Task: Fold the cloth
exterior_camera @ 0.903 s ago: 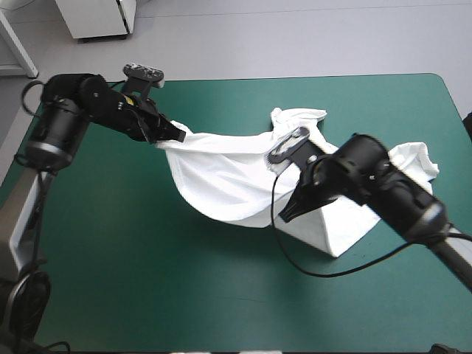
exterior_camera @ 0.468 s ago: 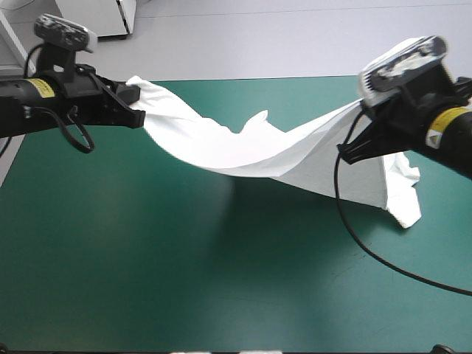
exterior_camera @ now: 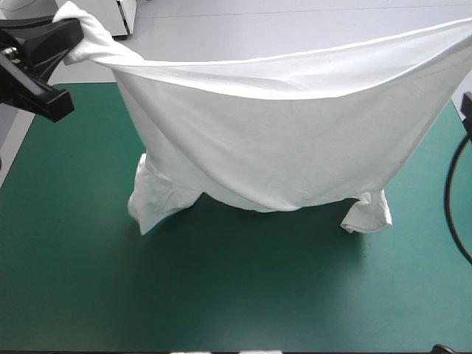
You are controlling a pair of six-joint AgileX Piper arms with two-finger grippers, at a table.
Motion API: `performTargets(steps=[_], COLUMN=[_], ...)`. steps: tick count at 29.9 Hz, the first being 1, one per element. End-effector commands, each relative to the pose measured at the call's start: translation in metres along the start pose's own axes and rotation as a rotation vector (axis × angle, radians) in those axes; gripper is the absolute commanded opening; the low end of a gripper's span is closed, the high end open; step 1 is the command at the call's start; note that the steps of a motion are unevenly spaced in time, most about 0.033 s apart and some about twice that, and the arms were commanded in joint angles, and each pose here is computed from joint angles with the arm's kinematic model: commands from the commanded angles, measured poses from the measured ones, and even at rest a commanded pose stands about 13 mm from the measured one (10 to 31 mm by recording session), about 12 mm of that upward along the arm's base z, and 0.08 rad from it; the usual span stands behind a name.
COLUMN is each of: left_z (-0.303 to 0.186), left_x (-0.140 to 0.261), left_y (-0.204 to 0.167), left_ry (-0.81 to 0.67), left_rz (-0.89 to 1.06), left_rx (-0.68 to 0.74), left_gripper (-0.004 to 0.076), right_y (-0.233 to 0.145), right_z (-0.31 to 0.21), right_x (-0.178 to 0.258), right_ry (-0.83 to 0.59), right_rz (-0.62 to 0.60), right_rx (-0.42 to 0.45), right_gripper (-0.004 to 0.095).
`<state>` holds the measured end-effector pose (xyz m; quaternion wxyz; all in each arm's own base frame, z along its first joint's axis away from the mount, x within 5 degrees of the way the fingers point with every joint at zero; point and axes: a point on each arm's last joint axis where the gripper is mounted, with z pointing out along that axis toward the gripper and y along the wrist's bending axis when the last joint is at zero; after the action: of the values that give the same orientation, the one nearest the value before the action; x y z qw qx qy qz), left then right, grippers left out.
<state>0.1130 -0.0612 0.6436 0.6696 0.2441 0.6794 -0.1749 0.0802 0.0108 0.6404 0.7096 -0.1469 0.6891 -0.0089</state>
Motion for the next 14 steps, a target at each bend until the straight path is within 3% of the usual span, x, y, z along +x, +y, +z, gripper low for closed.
performTargets(steps=[1,7,14], left_z=[-0.027,-0.054,-0.059], left_x=[-0.013,-0.024,-0.027], left_y=[-0.012,-0.022,-0.025], left_ry=[-0.098,-0.188,-0.213], left_rz=[0.011,0.01,-0.008], left_rx=[0.029,0.046,0.062], left_gripper=[-0.0009,-0.0009,-0.0009], right_y=[-0.015,-0.019,-0.018], right_z=[-0.028,-0.053,-0.06], right_x=[-0.017,-0.026,-0.03], right_ry=[-0.186,-0.328,-0.389], right_rz=[0.022,0.043,0.036], right_rx=[0.009,-0.066,-0.105], right_gripper=[-0.0008,-0.0008,-0.0008])
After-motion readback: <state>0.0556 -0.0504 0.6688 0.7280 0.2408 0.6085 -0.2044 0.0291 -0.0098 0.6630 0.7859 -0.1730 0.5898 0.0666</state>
